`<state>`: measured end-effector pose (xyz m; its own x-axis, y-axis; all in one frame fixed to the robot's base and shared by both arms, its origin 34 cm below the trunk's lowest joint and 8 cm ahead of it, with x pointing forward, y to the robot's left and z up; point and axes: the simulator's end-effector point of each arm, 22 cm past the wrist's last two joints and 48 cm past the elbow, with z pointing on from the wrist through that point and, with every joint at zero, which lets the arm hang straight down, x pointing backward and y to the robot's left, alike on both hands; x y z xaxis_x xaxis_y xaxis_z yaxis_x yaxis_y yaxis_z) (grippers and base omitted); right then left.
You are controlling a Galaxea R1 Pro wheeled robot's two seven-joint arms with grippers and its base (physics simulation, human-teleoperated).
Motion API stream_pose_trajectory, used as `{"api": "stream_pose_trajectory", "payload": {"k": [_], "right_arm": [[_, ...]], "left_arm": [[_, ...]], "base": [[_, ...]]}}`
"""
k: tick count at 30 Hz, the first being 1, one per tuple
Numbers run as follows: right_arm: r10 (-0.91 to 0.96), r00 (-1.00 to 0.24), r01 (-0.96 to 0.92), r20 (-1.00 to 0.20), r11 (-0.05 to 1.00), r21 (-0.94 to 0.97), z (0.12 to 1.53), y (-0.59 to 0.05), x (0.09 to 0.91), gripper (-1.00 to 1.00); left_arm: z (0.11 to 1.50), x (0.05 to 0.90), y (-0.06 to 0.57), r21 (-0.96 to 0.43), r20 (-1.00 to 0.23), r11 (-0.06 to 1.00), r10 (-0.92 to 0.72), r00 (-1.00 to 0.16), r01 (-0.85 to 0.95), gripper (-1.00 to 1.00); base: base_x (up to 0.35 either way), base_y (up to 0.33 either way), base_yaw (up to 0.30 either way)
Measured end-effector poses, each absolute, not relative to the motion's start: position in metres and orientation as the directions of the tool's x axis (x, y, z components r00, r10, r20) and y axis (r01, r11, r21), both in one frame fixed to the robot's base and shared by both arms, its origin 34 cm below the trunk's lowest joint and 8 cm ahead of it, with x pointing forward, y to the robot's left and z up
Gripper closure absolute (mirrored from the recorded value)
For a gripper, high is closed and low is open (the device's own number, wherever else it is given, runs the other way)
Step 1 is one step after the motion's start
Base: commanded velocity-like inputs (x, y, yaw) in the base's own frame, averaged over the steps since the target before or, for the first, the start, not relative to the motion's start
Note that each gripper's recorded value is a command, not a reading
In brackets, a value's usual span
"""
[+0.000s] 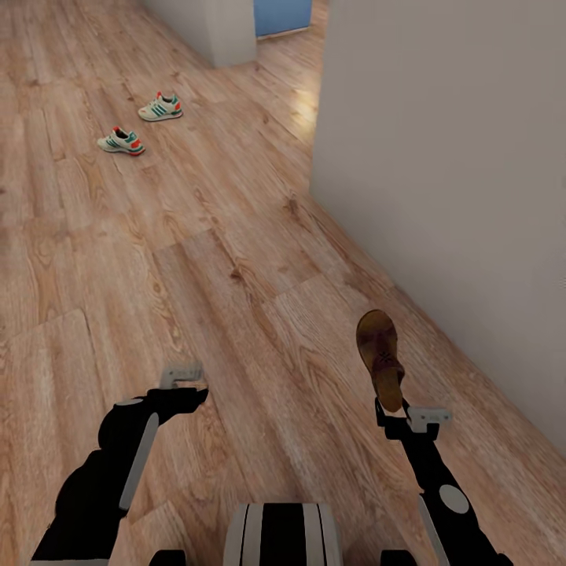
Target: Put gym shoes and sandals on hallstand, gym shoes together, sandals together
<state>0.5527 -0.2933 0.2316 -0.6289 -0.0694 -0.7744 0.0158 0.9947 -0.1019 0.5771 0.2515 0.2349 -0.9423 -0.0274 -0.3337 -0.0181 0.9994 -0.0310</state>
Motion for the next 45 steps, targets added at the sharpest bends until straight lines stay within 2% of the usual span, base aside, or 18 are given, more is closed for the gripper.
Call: {"api": "stream_pose_trajectory", "payload": {"k": [15, 45], "right_arm": [[-0.069, -0.581, 0.022, -0.811, 0.995, -0.101, 0.264, -0.293, 0.57, 1.0], [-0.076, -0.583, 0.019, -0.809, 0.994, -0.107, 0.326, -0.294, 0.586, 1.0]], "left_arm": [[0.257, 0.57, 0.252, -0.031, -0.354, 0.999, -0.029, -0.935, -0.02, -1.0], [0.324, 0.589, 0.253, -0.031, -0.374, 0.999, -0.031, -0.927, -0.021, -1.0]], "base": [[0.0, 0.0, 0.0], [0.0, 0.0, 0.0]]}}
